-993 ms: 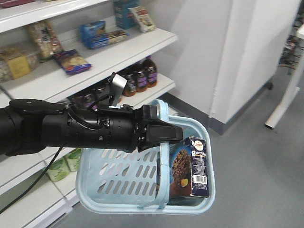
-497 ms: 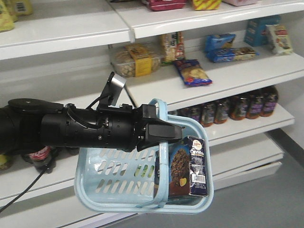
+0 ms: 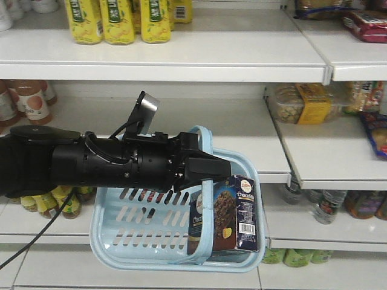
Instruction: Left arm holds basket, right arm returns cookies
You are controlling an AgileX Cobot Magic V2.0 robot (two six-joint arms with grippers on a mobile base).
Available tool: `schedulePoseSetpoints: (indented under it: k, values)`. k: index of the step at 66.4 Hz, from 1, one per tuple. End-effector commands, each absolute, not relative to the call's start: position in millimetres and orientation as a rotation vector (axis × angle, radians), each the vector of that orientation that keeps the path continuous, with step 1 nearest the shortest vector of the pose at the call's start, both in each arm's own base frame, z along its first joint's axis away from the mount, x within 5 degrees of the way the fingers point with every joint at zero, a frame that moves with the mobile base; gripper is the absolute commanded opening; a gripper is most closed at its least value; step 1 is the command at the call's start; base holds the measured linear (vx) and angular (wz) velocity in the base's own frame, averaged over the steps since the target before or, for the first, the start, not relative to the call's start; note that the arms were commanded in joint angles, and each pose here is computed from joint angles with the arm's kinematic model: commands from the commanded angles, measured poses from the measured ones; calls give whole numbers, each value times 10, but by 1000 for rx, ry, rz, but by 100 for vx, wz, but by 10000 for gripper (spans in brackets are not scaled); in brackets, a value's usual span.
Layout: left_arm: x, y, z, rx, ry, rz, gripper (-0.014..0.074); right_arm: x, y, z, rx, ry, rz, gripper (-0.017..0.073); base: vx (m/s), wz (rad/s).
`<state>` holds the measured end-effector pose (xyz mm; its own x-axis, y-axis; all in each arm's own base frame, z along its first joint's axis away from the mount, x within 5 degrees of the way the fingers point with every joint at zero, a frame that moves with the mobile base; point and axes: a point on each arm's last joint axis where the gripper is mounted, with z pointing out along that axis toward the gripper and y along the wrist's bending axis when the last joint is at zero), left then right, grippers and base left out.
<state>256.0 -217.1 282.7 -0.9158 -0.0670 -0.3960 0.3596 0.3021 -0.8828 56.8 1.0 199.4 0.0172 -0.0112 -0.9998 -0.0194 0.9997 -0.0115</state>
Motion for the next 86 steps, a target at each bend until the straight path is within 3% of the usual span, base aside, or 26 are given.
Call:
schedulePoseSetpoints:
  k: [1,23,86]
  values:
    - [2507,-2176,3176,250,2060,-1788,-6,557,11,2055,-34,1474,-6,-3,19,51]
    - [2510,-2176,3175,247,2061,-1785,-6,557,11,2055,-34,1474,-6,-3,17,21]
    - [2510,-2176,3175,247,2061,-1785,-6,557,11,2055,-34,1474,-6,-3,7,-8]
